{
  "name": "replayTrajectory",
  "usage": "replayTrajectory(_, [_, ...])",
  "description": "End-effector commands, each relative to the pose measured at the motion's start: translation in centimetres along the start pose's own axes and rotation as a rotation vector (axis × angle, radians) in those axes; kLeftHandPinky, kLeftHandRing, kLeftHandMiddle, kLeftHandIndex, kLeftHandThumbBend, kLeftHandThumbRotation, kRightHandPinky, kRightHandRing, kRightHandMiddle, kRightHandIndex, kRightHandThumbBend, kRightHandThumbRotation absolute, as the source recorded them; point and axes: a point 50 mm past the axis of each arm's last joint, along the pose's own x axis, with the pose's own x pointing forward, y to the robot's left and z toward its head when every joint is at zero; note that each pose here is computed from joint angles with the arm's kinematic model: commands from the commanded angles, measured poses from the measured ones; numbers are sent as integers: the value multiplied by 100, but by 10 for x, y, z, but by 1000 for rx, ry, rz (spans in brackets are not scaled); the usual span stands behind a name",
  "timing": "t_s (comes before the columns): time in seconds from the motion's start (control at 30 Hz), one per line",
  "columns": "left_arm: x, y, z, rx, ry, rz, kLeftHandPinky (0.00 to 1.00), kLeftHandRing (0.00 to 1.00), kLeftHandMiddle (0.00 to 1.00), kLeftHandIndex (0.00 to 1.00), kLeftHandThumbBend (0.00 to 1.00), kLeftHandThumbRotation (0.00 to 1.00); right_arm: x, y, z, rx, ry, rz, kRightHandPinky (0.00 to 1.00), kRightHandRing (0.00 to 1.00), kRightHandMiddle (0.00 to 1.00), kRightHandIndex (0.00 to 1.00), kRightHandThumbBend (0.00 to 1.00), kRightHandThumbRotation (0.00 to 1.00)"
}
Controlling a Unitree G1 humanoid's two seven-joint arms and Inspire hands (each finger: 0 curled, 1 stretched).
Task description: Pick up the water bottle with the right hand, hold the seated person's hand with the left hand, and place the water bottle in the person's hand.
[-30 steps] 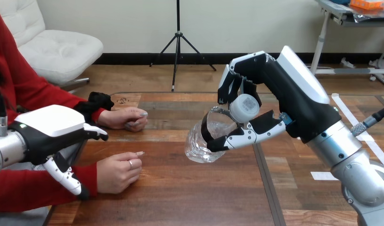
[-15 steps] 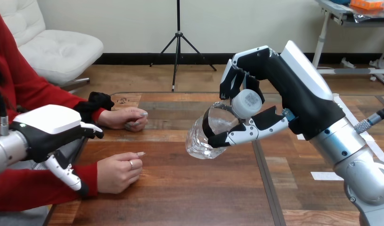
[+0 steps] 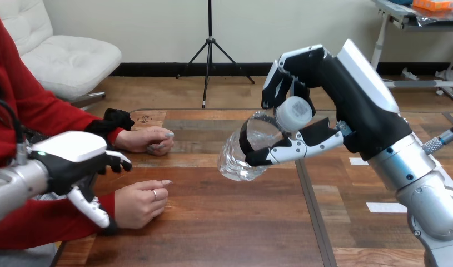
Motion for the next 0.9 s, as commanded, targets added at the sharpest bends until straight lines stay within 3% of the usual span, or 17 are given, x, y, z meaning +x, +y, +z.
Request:
replayTrajectory(0.0, [10, 23, 3, 7, 4, 82, 69, 75, 80, 82, 100, 42, 13, -20, 23, -18, -116, -85, 7, 11, 17, 22, 100, 0])
replayTrajectory(0.43, [24, 10, 8, -73, 21, 84, 68, 74, 78, 80, 100, 39, 13, -23, 27, -21, -117, -95, 6, 11, 16, 21, 100, 0])
replayTrajectory(0.87, [31, 2, 14, -87, 20, 64, 65, 71, 76, 75, 100, 37, 13, -25, 28, -29, -121, -98, 6, 10, 16, 21, 100, 0])
